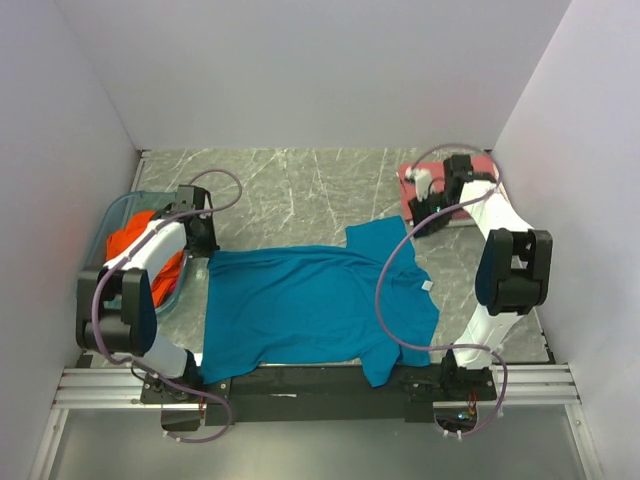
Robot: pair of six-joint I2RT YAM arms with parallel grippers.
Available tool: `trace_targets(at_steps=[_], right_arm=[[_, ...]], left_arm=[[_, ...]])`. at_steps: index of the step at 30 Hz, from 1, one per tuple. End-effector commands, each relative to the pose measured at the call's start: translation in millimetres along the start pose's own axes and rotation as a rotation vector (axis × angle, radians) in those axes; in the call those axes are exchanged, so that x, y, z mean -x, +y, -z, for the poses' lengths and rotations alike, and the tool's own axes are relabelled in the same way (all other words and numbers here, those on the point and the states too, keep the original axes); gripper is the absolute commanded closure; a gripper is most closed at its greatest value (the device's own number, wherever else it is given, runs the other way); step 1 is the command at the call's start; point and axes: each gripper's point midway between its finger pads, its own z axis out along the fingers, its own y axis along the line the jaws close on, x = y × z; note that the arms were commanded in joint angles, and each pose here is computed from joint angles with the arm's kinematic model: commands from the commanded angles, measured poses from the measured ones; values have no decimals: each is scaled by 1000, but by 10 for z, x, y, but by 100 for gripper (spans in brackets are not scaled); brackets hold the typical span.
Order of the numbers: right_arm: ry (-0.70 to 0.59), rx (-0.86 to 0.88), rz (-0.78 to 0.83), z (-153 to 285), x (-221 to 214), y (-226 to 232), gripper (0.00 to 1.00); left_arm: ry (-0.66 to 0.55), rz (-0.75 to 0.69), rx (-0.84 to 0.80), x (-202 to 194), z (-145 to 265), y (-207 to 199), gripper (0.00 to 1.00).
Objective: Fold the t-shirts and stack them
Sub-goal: Flatten the tshirt out
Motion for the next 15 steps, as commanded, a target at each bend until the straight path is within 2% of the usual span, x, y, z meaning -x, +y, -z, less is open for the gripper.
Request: trace_targets(at_steps=[1,5,6,10,15], right_arm=[[-107,-93,-47,96,481,-260,61],[-130,-63,-53,10,720,-289,61],[-112,-52,-5,-95,813,-126,61],[-90,-65,46,-323,1025,12,61],[-67,-96,-5,-545,1217,-106,60]], left_arm=[[-78,35,28,109,177,89,99],[-76,37,38,39,171,123,100],[-91,43,41,58,204,132,99],[-130,55,69,88,280,198,100],[-115,54,49,54,229,171,99]])
